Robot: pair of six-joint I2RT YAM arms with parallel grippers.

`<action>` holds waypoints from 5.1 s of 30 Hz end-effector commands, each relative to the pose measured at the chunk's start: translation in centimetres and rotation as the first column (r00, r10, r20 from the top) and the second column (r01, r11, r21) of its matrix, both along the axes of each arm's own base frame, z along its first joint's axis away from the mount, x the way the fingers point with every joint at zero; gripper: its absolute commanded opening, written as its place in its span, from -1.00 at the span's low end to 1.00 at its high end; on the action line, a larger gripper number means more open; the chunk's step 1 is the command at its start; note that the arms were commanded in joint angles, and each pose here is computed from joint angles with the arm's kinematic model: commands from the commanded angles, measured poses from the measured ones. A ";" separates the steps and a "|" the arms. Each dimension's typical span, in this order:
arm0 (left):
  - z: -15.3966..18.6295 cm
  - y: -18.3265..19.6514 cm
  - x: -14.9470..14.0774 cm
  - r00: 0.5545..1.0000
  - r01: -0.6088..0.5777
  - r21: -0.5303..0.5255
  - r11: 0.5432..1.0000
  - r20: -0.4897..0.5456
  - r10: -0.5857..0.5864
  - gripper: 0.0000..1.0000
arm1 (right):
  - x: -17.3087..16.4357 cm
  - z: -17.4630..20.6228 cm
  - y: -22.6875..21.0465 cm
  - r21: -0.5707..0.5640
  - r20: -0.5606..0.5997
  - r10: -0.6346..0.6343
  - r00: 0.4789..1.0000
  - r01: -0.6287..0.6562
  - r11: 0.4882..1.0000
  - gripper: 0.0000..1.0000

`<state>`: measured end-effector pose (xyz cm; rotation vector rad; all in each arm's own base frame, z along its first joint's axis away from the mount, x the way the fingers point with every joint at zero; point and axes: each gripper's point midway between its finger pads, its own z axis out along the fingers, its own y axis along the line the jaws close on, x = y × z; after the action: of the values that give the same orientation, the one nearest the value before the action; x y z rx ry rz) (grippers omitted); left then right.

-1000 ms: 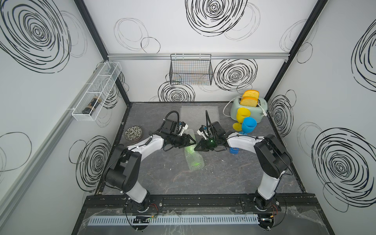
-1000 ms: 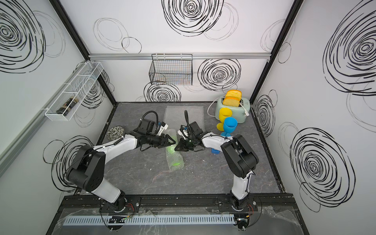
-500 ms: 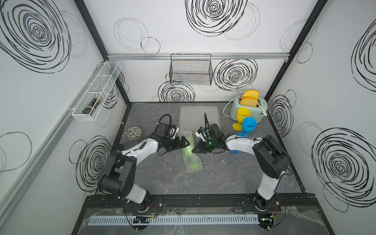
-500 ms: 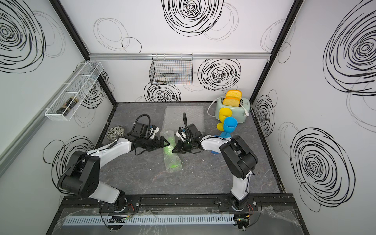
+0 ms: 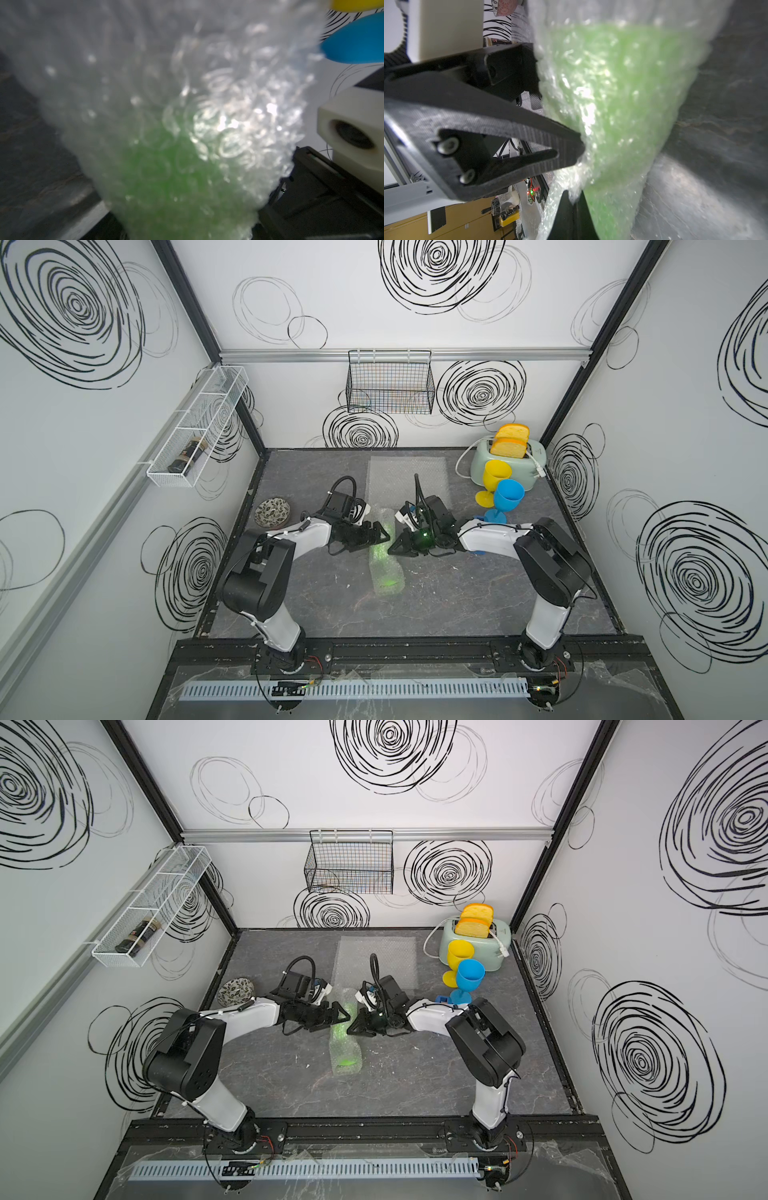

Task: Wrap wine glasses in bubble wrap
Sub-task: Wrap the wine glass in bubble wrap, then adjust the bubble wrap at the center of the board, then tear off the tape using the Tape Cutter.

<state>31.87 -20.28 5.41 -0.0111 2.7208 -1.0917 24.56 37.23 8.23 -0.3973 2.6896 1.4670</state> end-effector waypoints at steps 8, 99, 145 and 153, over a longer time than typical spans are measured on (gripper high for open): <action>-3.0 1.4 0.1 0.999 -0.012 0.071 0.997 -0.046 0.015 0.40 | -1.9 -0.1 0.2 0.015 -0.037 0.026 0.999 -0.025 1.000 -0.79; -2.5 -5.3 -3.7 0.910 0.410 0.139 0.901 -0.002 -0.414 0.54 | 4.1 -3.3 -5.0 -0.017 0.016 -0.167 0.986 0.168 0.986 -0.06; -5.0 -3.5 -3.6 0.909 0.409 0.292 0.864 -0.046 -0.415 0.43 | 7.3 -1.3 -29.4 -0.189 0.141 -0.576 0.805 0.593 0.782 -0.04; -4.7 -3.7 -3.8 0.908 0.410 0.287 0.866 -0.037 -0.417 0.43 | 7.1 -2.6 -29.1 -0.173 0.121 -0.579 0.807 0.591 0.788 -0.04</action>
<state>29.55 -26.50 3.40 0.6737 2.7814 -0.9247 31.58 8.03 6.18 0.3849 2.5656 0.9683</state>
